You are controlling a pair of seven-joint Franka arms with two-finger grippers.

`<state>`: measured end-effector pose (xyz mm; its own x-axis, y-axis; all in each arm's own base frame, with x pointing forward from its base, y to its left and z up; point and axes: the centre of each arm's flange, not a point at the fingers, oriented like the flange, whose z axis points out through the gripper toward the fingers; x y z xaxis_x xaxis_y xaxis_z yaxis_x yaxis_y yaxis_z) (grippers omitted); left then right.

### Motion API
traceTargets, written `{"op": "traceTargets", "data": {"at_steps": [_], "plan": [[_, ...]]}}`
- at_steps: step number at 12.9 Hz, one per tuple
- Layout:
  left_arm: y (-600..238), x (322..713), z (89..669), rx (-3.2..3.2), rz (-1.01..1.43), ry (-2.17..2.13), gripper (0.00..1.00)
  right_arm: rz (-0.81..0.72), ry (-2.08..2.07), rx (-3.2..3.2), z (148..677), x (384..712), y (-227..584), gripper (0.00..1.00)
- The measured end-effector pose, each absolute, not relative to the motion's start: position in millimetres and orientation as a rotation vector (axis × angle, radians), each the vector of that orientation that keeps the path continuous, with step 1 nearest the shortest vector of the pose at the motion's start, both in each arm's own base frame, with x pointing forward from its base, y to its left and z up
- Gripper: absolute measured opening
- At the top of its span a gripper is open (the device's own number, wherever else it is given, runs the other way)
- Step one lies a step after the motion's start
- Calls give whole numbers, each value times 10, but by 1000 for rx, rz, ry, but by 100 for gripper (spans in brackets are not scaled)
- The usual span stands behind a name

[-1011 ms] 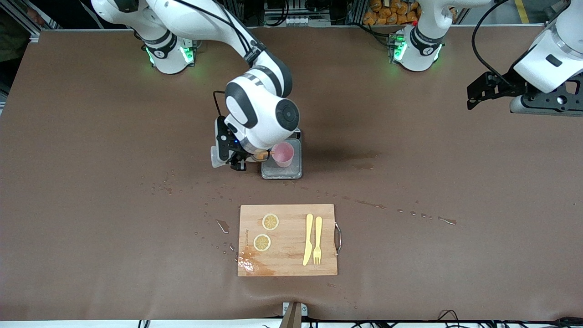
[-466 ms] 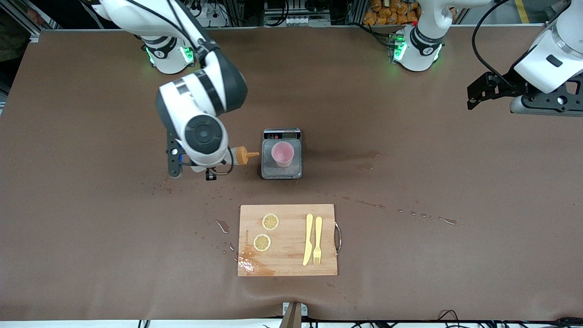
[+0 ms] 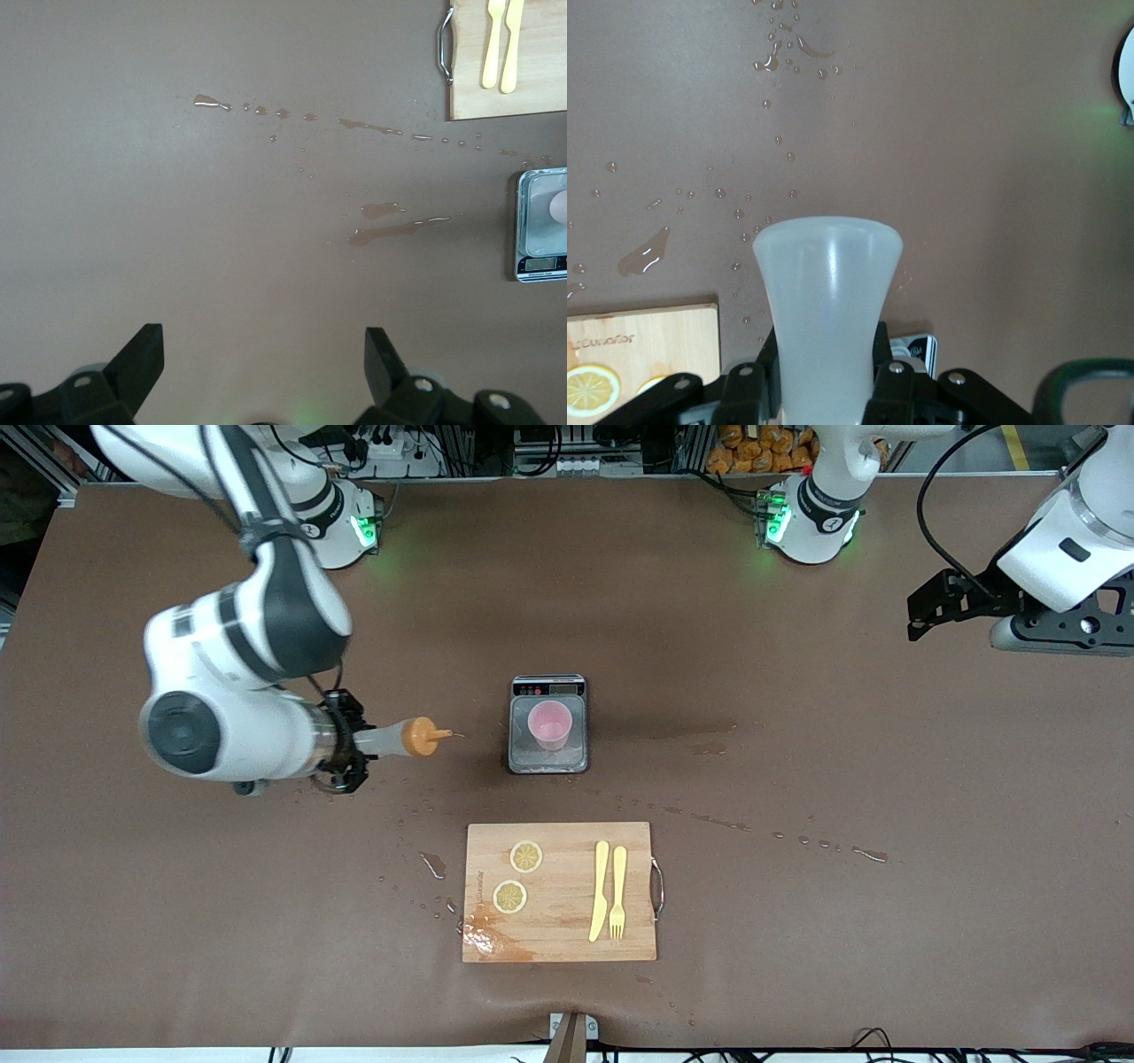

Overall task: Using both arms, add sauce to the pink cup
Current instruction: 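Raise the bottle upright and move it back with the right gripper, then lower the bottle onto the table and open the right gripper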

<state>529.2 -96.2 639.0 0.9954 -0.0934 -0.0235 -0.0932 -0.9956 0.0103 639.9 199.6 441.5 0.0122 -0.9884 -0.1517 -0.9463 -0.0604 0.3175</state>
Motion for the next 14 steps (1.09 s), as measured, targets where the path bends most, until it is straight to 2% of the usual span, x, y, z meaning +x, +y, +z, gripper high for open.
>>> {"op": "traceTargets", "data": {"at_steps": [5,8,14], "plan": [[-980,5314,6346,3129,-51,-150,100,-902,-2126,2182,4456,6550,975,41],[-981,5320,6336,3129,-54,-150,100,-1125,-2135,2230,4322,6517,121,41],[-967,5322,6337,3130,-53,-146,100,-1507,-2094,2384,3508,6189,-1156,41]]}}
